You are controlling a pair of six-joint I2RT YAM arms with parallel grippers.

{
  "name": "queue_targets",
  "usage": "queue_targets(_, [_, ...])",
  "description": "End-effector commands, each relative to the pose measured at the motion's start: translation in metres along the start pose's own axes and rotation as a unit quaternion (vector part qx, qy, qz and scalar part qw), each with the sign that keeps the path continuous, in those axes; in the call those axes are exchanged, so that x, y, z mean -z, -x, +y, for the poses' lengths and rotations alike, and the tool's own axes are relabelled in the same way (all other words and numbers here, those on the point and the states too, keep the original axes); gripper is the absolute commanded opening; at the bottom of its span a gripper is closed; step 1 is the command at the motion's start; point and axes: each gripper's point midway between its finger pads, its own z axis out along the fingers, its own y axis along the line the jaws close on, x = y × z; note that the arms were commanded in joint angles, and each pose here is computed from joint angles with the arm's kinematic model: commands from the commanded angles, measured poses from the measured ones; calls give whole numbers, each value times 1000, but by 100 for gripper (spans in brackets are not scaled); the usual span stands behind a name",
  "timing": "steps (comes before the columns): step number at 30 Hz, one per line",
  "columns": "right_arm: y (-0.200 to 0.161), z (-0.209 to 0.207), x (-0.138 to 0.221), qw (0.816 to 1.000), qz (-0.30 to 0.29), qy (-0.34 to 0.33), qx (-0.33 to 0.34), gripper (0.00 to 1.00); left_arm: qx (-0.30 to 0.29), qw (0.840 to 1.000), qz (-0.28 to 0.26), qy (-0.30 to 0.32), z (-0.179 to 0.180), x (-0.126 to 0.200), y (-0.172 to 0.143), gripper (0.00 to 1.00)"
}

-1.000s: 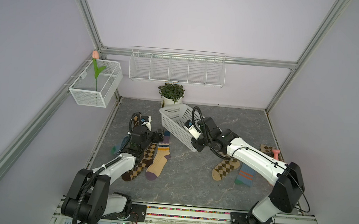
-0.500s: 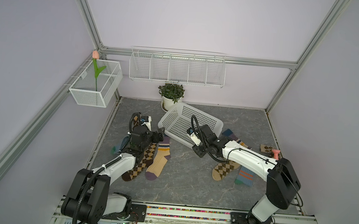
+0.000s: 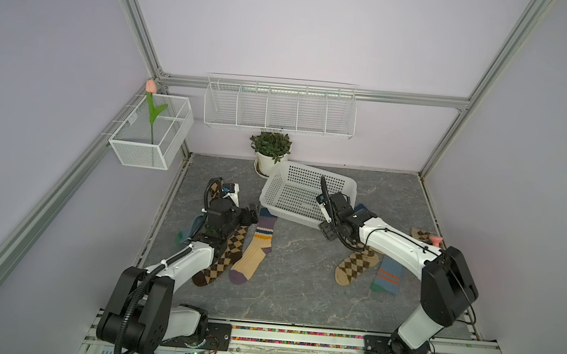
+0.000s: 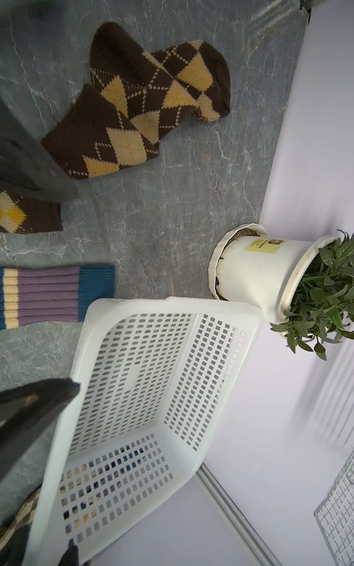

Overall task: Place the socks together as a pair
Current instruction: Place the bin at the center of the board.

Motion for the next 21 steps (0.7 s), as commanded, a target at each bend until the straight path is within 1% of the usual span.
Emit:
queue_targets(1, [5, -19, 13, 999, -30, -17, -41, 75, 3, 1000, -15, -2, -4, 0, 13, 92])
queue_targets(4, [12, -34, 20, 997, -52, -16, -63, 79, 3, 1000, -16, -2, -4, 0, 14, 92])
queue_targets(8, [18, -55, 17, 994, -55, -9, -94, 80, 8, 1000, -4, 9, -2, 1, 13, 92])
queue_targets(10, [19, -64, 12, 993, -47, -11, -103, 80, 16, 999, 24, 35, 5, 2, 10, 92])
queue_targets(12, [22, -72, 8, 993, -42, -17, -106, 80, 19, 996, 65, 57, 10, 4, 1, 92])
queue_targets(16, [26, -77, 3, 993, -44, -13, -111, 80, 28, 988, 136, 67, 12, 10, -23, 92])
queue_targets(18, [26, -72, 1, 992, -50, 2, -114, 80, 32, 985, 155, 68, 13, 15, -32, 92])
queue_targets(21, [23, -60, -2, 991, -54, 31, -119, 80, 36, 983, 168, 69, 13, 18, -38, 92])
